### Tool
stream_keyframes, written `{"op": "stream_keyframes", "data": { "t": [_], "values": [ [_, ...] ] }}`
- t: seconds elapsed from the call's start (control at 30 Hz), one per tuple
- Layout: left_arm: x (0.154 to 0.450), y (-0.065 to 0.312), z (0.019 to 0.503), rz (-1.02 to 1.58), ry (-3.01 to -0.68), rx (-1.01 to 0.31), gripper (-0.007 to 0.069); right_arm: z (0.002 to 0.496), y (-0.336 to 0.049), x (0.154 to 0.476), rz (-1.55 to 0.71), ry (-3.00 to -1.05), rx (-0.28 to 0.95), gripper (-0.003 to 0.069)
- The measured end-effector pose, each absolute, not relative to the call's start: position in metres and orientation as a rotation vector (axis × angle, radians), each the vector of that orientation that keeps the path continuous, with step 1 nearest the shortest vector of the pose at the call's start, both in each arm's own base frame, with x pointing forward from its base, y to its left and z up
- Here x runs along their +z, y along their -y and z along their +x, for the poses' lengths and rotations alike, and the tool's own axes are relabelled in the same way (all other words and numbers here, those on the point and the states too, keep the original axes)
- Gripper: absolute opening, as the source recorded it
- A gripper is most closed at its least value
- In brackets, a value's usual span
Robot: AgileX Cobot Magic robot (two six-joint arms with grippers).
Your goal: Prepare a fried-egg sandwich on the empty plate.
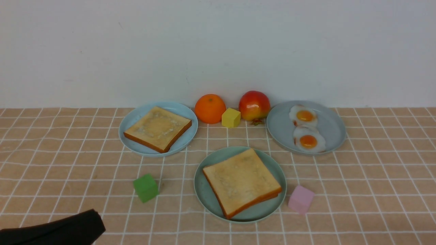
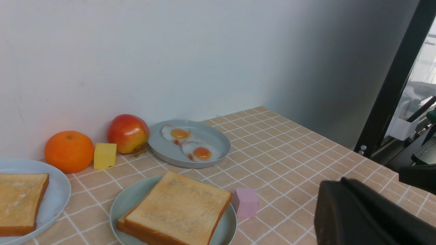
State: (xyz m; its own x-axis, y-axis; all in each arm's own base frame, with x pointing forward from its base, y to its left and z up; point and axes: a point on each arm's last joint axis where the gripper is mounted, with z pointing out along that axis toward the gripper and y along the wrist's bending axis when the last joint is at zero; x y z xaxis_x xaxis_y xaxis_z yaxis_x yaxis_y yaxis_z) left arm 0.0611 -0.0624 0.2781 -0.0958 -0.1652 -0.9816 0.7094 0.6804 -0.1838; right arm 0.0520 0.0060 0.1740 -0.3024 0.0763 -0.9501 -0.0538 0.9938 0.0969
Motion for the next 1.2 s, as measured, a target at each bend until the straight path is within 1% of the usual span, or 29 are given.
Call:
{"op": "stream_keyframes", "data": {
  "t": [0.8,0.97,1.1,1.2],
  "values": [
    [0.278,0.062,0.061,0.473,-1.498,-0.780,0.0017,0.052,-0.006,0.174,0.014,-1.873,0.133,-0.0008],
    [0.274,0.062,0.062,0.478,-1.502,-0.765,0.0018,0.052,-0.006,0.174,0.014,-1.873,0.133,-0.0006],
    [0.264,0.048,0.067,0.357,-1.484,-0.621,-0.0013,0.052,-0.006,0.174,0.014,-1.873,0.133,-0.0006],
    [0.248,0.027,0.065,0.187,-1.468,-0.451,-0.0013,0.052,-0.006,0.174,0.015,-1.873,0.134,-0.0006]
  ]
}}
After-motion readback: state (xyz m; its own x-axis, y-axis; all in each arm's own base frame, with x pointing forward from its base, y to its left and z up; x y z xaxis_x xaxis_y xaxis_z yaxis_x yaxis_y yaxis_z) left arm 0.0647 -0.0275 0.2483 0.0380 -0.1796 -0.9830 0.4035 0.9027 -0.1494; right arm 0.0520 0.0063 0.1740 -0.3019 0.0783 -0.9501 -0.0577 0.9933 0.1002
